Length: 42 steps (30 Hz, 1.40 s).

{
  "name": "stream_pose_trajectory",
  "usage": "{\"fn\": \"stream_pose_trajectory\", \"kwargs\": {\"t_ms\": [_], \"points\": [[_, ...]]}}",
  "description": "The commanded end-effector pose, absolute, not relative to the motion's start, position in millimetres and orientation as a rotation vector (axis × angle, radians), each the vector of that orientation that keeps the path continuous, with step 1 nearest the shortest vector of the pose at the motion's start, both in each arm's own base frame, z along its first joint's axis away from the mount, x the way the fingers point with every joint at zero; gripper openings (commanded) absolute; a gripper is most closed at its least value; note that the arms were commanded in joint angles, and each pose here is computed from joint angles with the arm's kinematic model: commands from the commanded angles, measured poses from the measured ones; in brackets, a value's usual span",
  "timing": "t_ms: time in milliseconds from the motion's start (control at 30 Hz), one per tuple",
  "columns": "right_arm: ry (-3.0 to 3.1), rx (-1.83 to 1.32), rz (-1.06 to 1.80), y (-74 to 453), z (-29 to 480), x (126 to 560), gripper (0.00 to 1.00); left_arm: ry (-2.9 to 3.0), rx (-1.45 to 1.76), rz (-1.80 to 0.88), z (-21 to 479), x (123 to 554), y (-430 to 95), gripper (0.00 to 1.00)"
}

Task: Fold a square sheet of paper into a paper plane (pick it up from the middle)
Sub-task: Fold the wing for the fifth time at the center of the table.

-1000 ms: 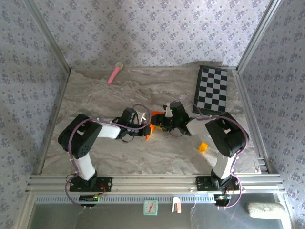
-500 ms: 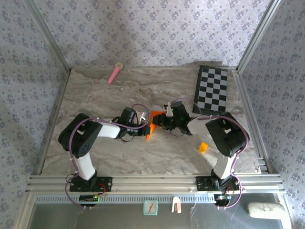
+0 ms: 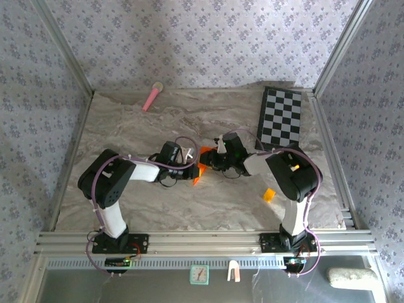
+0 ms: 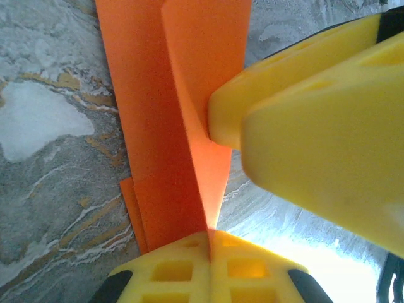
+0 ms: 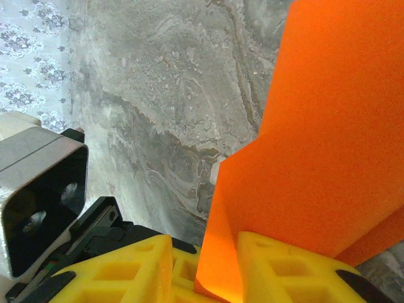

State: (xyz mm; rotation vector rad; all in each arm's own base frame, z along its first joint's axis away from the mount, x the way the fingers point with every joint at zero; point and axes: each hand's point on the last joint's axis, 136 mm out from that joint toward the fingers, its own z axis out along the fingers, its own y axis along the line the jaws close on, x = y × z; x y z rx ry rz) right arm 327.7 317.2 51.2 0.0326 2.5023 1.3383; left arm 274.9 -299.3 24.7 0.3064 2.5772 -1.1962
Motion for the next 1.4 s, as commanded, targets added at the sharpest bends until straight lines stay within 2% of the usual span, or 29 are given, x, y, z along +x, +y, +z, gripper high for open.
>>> {"fn": "stream_pose_trajectory", "kwargs": {"t_ms": [0,233,567,733,867,1367], "points": [[2.526,0.008,1.332,320.4,46.6,326.7,0.33,2.717,0.252,-1.143,-4.0,260.9,-288.6,0.08],[2.541,0.022,1.313,318.7,42.0,327.6,0.33,2.747,0.237,-1.114,-8.6,259.8,-285.9,0.1],[2.464,-0.018,1.37,316.1,64.8,318.2,0.33,2.788,0.181,-1.111,-16.2,259.3,-283.3,0.01],[2.493,-0.012,1.364,316.9,56.2,311.8,0.28,2.792,0.145,-1.129,-16.3,261.9,-282.0,0.0],[2.509,-0.001,1.362,319.4,48.7,314.4,0.25,2.796,0.128,-1.143,-15.8,261.8,-282.4,0.0],[2.548,0.026,1.329,321.4,37.0,326.0,0.27,2.81,0.127,-1.156,-15.0,259.1,-281.8,0.05]]}}
